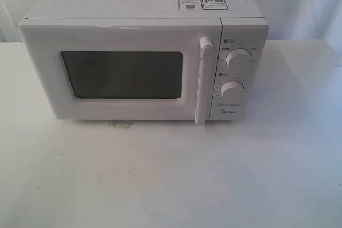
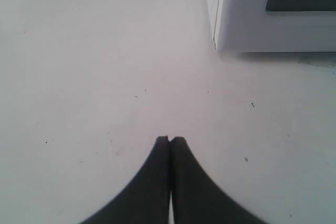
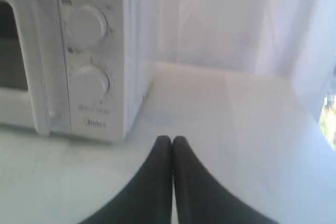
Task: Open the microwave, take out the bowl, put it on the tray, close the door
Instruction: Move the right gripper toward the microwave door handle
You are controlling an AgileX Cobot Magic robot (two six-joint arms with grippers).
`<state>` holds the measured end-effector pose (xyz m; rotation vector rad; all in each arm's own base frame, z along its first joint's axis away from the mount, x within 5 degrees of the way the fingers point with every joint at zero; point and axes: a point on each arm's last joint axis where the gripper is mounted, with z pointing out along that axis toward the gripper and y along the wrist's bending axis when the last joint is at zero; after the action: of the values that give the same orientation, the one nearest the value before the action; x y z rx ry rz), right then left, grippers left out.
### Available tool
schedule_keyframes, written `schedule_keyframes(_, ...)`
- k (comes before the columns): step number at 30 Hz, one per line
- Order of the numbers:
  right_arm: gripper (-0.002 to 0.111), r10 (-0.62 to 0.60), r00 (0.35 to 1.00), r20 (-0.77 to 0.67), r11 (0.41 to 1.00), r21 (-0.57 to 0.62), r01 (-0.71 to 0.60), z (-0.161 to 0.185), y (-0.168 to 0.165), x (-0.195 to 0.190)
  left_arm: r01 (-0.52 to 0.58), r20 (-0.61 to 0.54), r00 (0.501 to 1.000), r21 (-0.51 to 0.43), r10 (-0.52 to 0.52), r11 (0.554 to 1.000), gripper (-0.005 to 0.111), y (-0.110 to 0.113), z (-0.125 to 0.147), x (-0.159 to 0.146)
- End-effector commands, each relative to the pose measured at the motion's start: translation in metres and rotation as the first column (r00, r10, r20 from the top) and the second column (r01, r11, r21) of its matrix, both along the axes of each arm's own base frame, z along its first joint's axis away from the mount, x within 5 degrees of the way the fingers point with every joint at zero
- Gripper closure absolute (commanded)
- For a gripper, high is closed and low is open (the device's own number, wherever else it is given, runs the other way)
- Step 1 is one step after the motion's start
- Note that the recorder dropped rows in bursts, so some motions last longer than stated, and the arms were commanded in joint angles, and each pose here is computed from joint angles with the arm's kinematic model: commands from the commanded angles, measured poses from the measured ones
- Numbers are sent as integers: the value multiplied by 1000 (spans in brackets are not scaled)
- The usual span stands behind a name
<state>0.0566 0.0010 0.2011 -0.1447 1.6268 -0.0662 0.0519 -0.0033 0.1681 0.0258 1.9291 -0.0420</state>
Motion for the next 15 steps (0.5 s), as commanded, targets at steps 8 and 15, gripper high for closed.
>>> schedule_keyframes(8, 108, 196, 616, 763, 929, 57, -366, 76, 19, -34, -1, -3, 1000, 3, 1, 1000, 107, 0, -2, 0)
schedule_keyframes(15, 108, 536, 707, 460, 781, 48, -623, 151, 52, -6, -1, -3, 1000, 3, 1, 1000, 107, 0, -2, 0)
